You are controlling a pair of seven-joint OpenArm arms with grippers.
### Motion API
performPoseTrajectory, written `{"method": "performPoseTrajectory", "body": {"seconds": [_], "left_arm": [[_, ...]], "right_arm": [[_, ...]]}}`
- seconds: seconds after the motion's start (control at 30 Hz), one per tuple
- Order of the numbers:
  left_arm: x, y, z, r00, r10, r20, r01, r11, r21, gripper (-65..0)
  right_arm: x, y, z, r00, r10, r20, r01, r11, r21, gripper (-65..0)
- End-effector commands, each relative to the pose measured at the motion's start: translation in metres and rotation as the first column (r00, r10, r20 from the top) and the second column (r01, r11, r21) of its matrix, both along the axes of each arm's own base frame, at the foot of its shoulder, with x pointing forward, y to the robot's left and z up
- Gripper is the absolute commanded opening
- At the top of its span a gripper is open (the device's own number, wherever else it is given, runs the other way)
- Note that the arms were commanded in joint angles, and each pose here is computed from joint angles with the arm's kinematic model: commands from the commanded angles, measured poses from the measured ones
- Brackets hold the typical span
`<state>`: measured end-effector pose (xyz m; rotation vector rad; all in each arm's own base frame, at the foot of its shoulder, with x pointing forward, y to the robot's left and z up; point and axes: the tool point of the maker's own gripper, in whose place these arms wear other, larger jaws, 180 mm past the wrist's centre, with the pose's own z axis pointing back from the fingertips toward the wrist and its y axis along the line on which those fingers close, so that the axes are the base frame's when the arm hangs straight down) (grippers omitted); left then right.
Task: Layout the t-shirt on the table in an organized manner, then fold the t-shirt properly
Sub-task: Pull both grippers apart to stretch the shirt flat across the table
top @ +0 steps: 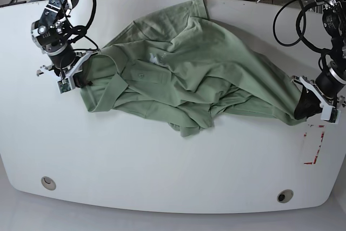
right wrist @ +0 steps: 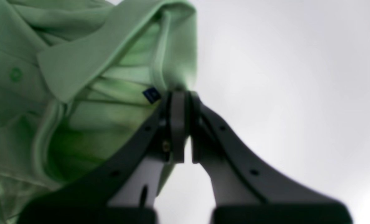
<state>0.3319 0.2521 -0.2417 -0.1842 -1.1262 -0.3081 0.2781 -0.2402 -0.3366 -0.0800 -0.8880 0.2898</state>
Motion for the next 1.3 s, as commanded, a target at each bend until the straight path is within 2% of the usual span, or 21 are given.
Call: {"method": "performPoseTrajectory", "body": {"seconds": [0.0, 0.2, 0.5, 0.63, 0.83, 0.93, 1.0, 1.07, 1.1, 1.13, 1.2, 1.23, 1.27], "left_arm": [[0.002, 0.008, 0.014, 0.999, 0.011, 0.036, -0.011, 1.0, 0.016, -65.0], [-0.007, 0.023, 0.009, 0.999, 0.048, 0.015, -0.049, 0.998, 0.028, -65.0], [-0.033, 0.053, -0.005, 0.991, 0.133, -0.034, -0.131, 0.99, 0.045, -65.0], [-0.047, 0.063, -0.013, 0.985, 0.163, -0.063, -0.16, 0.986, 0.053, -65.0], [-0.061, 0.067, -0.024, 0.978, 0.179, -0.104, -0.173, 0.983, 0.059, -65.0], [-0.062, 0.066, -0.026, 0.978, 0.178, -0.108, -0.173, 0.983, 0.055, -65.0], [-0.063, 0.062, -0.029, 0.977, 0.181, -0.11, -0.177, 0.983, 0.039, -65.0], [-0.063, 0.06, -0.031, 0.977, 0.182, -0.113, -0.18, 0.983, 0.03, -65.0], [-0.063, 0.06, -0.031, 0.977, 0.182, -0.113, -0.18, 0.983, 0.03, -65.0], [-0.063, 0.059, -0.031, 0.977, 0.181, -0.113, -0.178, 0.984, 0.029, -65.0], [-0.063, 0.059, -0.032, 0.977, 0.18, -0.114, -0.178, 0.984, 0.028, -65.0], [-0.063, 0.057, -0.033, 0.978, 0.174, -0.116, -0.172, 0.985, 0.026, -65.0], [-0.062, 0.055, -0.034, 0.978, 0.169, -0.119, -0.167, 0.986, 0.025, -65.0]], "right_arm": [[0.009, -0.012, 0.013, 0.999, -0.009, 0.044, 0.01, 1.0, -0.019, -64.8], [0.012, -0.042, 0.011, 0.998, -0.05, 0.025, 0.051, 0.998, -0.045, -64.8], [0.017, -0.064, 0.004, 0.996, -0.084, 0.002, 0.084, 0.995, -0.047, -64.8], [0.016, -0.068, -0.005, 0.996, -0.092, -0.019, 0.092, 0.995, -0.035, -64.8], [0.023, -0.066, -0.003, 0.996, -0.087, 0.014, 0.087, 0.996, -0.014, -62.5], [0.024, -0.06, -0.003, 0.996, -0.086, 0.018, 0.086, 0.996, 0.0, -52.6], [0.025, -0.054, -0.004, 0.996, -0.087, 0.024, 0.086, 0.996, 0.015, -42.2], [0.026, -0.05, 0.004, 0.996, -0.082, 0.046, 0.081, 0.997, 0.009, -28.1], [0.026, -0.049, 0.007, 0.995, -0.079, 0.055, 0.079, 0.997, 0.006, -23.1], [0.026, -0.046, 0.015, 0.995, -0.072, 0.073, 0.072, 0.997, -0.007, -14.0], [0.021, -0.04, 0.018, 0.995, -0.066, 0.076, 0.067, 0.998, -0.009, -3.3], [0.02, -0.037, 0.022, 0.995, -0.064, 0.083, 0.065, 0.998, -0.015, 0.0], [0.018, -0.034, 0.026, 0.994, -0.062, 0.087, 0.064, 0.998, -0.02, 0.0]]}}
